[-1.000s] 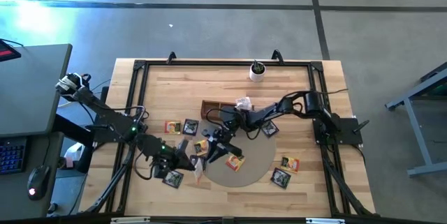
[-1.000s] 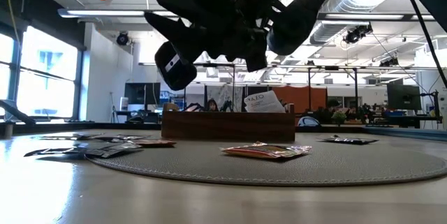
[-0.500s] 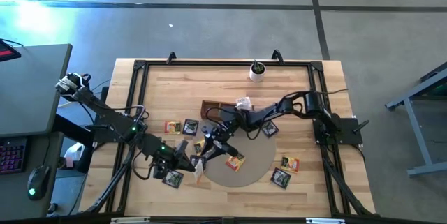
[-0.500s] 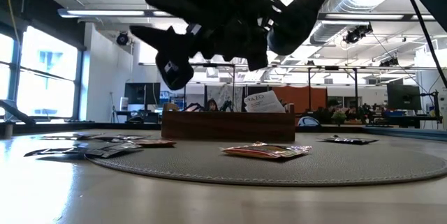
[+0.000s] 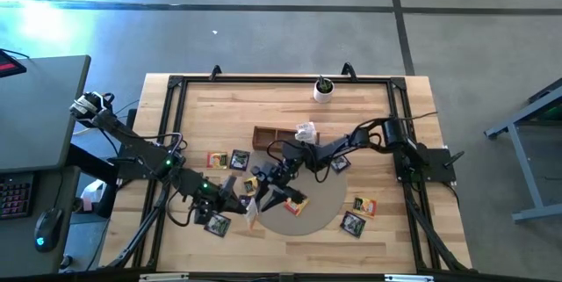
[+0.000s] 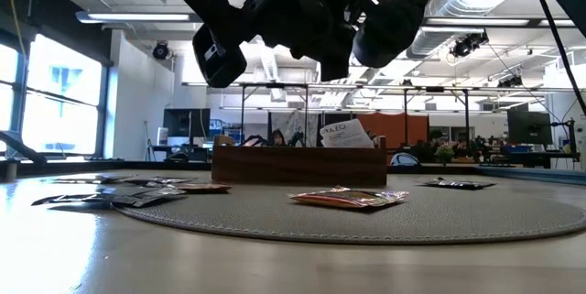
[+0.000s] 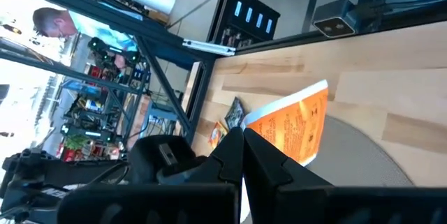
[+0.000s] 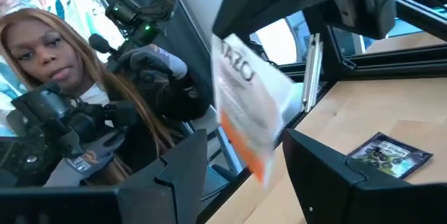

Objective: Pick & Place Tea
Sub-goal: Put the white tea bag into the right section of the wooden organizer

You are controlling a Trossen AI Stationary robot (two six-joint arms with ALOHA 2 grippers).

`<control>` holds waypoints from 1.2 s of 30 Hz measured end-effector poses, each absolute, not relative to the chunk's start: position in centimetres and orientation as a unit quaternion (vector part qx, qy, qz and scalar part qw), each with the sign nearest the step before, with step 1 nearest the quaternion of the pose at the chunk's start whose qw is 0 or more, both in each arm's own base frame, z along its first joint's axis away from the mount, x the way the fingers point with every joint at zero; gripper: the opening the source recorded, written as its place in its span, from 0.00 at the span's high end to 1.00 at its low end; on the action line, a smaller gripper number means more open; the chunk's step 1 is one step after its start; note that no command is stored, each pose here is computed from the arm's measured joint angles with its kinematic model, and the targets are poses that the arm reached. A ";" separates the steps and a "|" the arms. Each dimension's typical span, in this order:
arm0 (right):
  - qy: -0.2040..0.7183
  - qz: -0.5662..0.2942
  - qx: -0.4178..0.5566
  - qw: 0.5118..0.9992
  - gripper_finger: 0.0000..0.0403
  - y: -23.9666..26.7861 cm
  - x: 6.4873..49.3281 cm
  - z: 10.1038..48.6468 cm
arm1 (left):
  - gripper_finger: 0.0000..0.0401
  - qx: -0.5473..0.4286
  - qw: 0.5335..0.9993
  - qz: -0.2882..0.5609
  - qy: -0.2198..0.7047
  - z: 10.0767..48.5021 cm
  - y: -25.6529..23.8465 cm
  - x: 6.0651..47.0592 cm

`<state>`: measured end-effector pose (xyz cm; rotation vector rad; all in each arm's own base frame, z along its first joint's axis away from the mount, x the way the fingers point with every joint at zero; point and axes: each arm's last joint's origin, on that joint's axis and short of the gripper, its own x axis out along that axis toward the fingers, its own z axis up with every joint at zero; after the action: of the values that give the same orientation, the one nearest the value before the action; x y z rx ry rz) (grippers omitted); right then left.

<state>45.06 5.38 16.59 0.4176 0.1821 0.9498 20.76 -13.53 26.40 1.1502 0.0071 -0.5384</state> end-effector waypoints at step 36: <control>0.107 0.462 0.227 0.851 0.97 4.6 45.1 16.6 | 1.00 0.475 0.863 -0.166 0.048 26.7 -13.1 21.0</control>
<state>45.07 4.61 16.62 0.4782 0.2253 0.9723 21.01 -13.09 26.66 0.9952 0.1002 -0.3474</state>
